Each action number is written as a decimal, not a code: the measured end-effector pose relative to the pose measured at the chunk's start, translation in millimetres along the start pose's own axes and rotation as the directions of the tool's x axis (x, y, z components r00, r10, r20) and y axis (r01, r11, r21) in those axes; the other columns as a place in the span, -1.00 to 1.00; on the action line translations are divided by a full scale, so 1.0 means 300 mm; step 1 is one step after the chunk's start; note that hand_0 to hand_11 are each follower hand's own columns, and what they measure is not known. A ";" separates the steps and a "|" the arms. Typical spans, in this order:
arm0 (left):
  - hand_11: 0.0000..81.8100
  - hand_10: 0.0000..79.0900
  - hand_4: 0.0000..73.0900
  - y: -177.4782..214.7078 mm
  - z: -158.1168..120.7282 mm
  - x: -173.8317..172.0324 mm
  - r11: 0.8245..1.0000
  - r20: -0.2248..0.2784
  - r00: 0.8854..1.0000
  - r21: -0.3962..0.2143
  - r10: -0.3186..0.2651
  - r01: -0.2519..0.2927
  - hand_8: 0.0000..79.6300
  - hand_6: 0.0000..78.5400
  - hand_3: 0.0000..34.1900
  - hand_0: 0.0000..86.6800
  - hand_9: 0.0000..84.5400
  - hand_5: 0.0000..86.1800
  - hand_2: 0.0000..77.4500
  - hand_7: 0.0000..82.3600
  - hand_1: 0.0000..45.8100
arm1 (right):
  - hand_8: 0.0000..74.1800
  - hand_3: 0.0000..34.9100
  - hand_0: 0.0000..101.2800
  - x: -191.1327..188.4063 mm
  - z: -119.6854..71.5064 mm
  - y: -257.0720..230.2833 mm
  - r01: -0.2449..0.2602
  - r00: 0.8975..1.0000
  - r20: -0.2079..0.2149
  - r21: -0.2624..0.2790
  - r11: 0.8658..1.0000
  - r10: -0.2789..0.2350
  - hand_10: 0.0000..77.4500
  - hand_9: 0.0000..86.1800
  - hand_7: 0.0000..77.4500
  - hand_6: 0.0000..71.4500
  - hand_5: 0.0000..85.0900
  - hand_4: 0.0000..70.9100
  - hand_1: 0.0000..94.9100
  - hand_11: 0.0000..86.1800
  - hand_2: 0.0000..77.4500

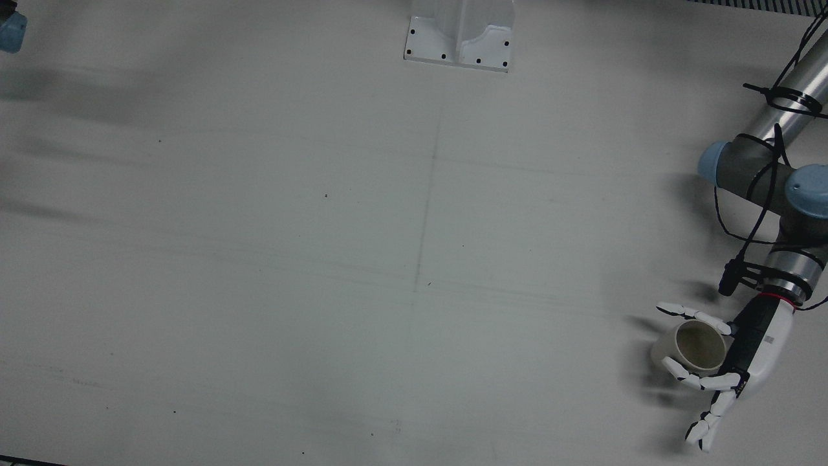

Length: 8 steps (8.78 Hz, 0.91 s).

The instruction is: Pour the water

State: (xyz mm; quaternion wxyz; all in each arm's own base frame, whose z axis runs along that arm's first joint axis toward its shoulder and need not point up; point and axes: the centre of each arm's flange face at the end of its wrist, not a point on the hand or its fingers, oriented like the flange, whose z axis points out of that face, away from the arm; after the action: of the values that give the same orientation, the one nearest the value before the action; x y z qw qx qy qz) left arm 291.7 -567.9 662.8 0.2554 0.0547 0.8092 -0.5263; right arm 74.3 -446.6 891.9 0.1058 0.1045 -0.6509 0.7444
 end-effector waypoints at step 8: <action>-0.97 -1.00 -0.42 -0.076 -0.022 0.058 0.999 -0.001 1.000 0.027 0.023 -0.023 -0.99 -0.93 -0.81 0.30 -0.97 -1.00 -0.97 -0.87 -0.67 | -0.88 0.04 -0.18 -0.008 0.001 0.002 -0.001 1.000 0.005 -0.001 1.000 0.001 -0.99 -0.99 -0.97 -0.98 -0.99 -1.00 -0.99 -0.97 -0.97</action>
State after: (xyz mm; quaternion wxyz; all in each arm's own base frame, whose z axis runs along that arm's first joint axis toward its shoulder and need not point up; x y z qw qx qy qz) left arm 266.2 -575.1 675.4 0.2602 0.0679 0.8016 -0.5339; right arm 76.3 -447.0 890.7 0.1038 0.1060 -0.6517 0.7438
